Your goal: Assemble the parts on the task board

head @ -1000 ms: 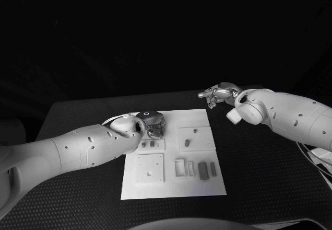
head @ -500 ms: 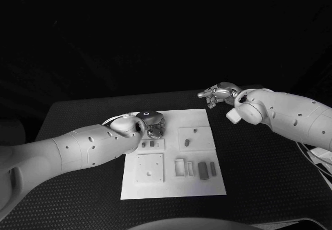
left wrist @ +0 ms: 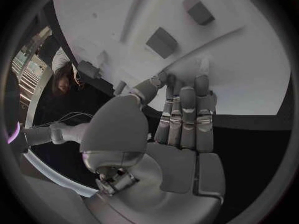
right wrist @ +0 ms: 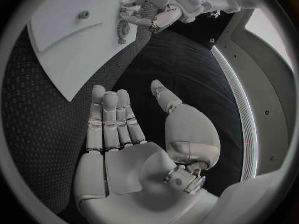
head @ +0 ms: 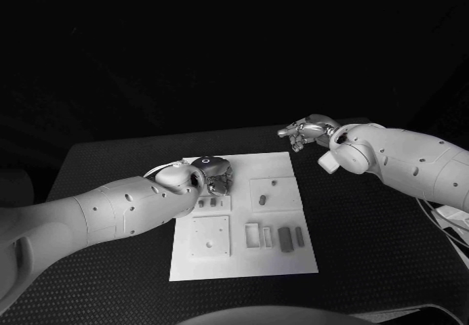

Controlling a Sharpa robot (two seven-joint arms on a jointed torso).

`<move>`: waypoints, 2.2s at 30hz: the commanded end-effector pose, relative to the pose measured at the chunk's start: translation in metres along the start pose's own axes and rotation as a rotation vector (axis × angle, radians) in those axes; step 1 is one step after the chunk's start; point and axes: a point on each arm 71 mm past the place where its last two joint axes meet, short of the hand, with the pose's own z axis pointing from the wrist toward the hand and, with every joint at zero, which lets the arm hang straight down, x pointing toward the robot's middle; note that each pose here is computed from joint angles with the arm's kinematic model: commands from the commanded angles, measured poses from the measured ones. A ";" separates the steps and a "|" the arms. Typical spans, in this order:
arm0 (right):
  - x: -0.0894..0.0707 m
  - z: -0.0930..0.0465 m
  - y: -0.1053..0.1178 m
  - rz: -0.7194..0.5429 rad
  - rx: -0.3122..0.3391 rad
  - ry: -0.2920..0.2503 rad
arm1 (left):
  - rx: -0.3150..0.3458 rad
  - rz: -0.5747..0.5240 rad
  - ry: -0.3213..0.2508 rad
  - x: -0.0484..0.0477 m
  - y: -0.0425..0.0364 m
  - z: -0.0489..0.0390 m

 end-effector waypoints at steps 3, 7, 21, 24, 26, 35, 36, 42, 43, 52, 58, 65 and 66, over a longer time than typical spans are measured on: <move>0.001 0.000 0.001 0.001 -0.010 0.012 | -0.001 -0.001 0.031 0.0084 -0.0009 -0.0008; 0.001 0.000 0.001 0.001 -0.010 0.012 | -0.002 0.001 0.019 0.0076 -0.0002 -0.0013; 0.002 0.000 0.001 0.001 -0.012 0.012 | 0.018 -0.013 -0.058 0.0039 0.0009 -0.0039; 0.002 0.000 0.001 0.001 -0.012 0.013 | 0.021 -0.020 -0.063 0.0034 0.0033 -0.0051; 0.002 0.000 0.001 0.001 -0.012 0.014 | 0.021 -0.024 -0.073 0.0024 0.0047 -0.0063; 0.002 0.000 0.001 0.001 -0.012 0.013 | 0.028 -0.060 -0.102 -0.0015 0.0074 -0.0103; 0.002 0.000 0.001 0.001 -0.012 0.014 | 0.029 -0.067 -0.102 -0.0020 0.0072 -0.0107; 0.001 0.000 0.001 0.001 -0.011 0.012 | 0.021 -0.122 -0.118 -0.0139 0.0095 -0.0150; 0.001 0.000 0.000 0.001 -0.010 0.012 | 0.019 -0.133 -0.121 -0.0165 0.0103 -0.0163; -0.001 -0.001 -0.001 0.001 -0.007 0.010 | 0.002 -0.155 0.019 -0.0231 0.0241 -0.0295; -0.001 -0.002 -0.001 0.001 -0.006 0.009 | -0.031 -0.142 0.035 -0.0225 0.0366 -0.0338; -0.002 -0.002 -0.001 0.001 -0.006 0.008 | -0.057 -0.131 0.034 -0.0224 0.0480 -0.0377; -0.002 -0.002 -0.002 0.001 -0.006 0.007 | -0.059 -0.131 0.030 -0.0226 0.0486 -0.0377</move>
